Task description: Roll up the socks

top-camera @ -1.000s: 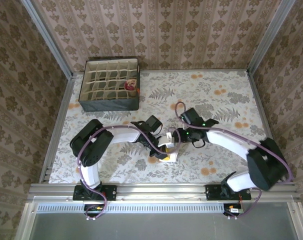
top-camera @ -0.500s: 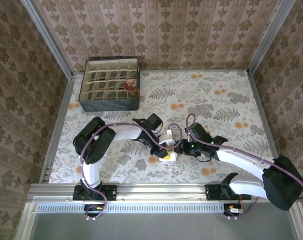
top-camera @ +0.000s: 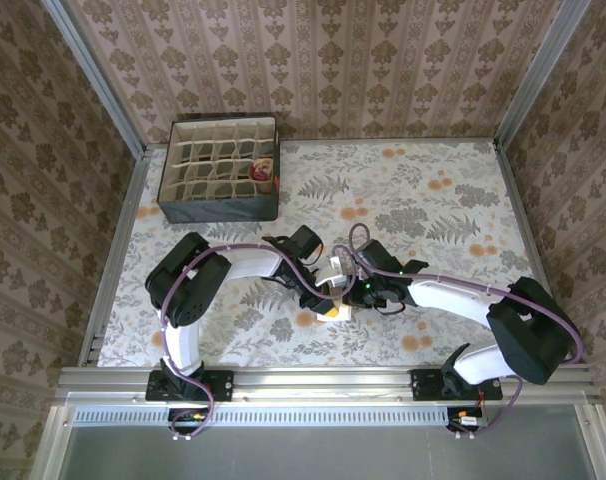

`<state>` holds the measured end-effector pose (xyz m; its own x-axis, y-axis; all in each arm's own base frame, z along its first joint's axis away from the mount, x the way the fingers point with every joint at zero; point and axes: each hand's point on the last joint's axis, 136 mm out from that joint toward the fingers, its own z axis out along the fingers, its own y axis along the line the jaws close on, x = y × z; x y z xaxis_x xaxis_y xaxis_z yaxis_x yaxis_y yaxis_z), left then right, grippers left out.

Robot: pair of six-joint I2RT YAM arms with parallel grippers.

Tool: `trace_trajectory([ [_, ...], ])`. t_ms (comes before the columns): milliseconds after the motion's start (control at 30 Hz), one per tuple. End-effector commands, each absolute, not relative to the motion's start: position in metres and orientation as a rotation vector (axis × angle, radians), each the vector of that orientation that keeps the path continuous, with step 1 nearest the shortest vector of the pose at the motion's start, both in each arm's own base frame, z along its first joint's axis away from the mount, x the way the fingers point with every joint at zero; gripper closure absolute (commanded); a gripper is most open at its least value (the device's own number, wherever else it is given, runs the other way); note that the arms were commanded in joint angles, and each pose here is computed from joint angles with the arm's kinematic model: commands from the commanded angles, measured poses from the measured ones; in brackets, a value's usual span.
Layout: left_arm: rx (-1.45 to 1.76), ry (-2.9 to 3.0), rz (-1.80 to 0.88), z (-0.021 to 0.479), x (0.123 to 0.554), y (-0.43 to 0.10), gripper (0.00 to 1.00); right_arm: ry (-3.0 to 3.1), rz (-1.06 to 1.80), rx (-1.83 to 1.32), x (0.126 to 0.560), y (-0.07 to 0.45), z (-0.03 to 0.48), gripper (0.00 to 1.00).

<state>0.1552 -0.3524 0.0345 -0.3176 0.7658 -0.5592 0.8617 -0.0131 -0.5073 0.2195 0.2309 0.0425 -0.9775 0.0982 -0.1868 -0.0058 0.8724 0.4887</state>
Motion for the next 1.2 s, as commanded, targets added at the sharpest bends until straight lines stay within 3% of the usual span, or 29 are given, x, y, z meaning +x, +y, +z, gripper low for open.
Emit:
trace_trajectory([
  [0, 1.806, 2.151, -0.935, 0.003, 0.171, -0.334, 0.87, 2.916, 0.672, 0.082, 0.21, 0.228, 0.029, 1.0],
  [567, 1.8, 1.605, -0.598, 0.06, 0.175, -0.324, 0.6, 2.978, 0.532, 0.079, 0.214, 0.216, 0.019, 1.0],
  [900, 1.858, 1.369, -0.28, 0.076, 0.163, -0.31, 0.55, 2.977, 0.535, 0.055, 0.219, 0.22, 0.024, 1.0],
  [1167, 1.957, 1.271, -0.14, 0.059, 0.155, -0.314, 0.53, 2.999, 0.542, 0.041, 0.218, 0.223, 0.021, 1.0],
])
